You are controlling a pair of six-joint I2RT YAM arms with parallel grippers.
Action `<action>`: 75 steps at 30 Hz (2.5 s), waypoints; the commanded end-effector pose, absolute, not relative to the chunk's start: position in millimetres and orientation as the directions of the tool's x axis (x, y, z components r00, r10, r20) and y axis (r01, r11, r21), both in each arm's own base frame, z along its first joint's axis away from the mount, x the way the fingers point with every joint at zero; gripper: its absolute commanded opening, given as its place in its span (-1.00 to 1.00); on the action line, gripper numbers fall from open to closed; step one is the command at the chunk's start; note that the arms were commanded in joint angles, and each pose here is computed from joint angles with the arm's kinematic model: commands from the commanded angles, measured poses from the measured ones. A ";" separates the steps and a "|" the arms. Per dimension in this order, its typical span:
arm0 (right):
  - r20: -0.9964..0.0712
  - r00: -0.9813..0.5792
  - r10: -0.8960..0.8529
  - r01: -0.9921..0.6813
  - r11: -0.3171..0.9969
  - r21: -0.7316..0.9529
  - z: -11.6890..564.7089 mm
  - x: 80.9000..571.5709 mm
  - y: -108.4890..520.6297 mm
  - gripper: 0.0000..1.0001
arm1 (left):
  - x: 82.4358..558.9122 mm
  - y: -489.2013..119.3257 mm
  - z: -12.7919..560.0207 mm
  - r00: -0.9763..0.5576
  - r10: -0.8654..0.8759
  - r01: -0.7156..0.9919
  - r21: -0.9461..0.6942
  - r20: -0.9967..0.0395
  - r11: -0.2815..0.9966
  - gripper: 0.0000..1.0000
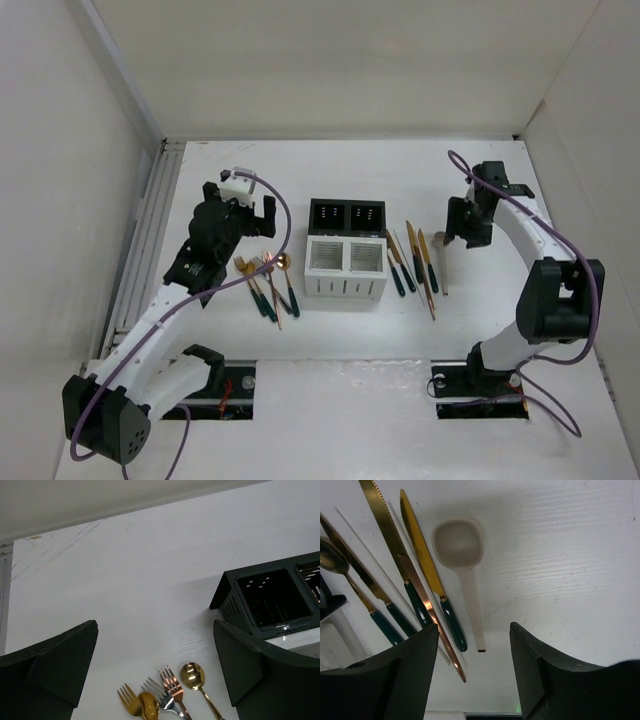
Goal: Sort the eating utensils into containers
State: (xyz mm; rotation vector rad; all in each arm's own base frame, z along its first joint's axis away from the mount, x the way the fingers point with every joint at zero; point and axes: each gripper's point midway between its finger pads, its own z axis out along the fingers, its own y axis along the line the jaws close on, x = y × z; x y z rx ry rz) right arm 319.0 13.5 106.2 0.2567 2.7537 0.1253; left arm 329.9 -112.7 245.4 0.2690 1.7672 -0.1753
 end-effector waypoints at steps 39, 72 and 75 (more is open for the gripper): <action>-0.859 -0.508 0.070 0.284 0.954 -0.090 238.9 388.5 68.1 -1.00 | 343.9 -102.0 255.2 -0.087 0.118 0.220 0.097 -0.989 0.971 1.00; -0.940 -0.327 0.099 -0.006 0.994 0.107 243.1 407.7 227.6 0.53 | 346.7 -104.2 251.1 -0.104 0.117 0.245 0.088 -0.988 0.966 1.00; -0.945 -0.307 0.113 0.001 0.993 0.118 268.4 403.0 221.5 0.64 | 346.7 -104.2 251.1 -0.104 0.117 0.245 0.088 -0.988 0.966 1.00</action>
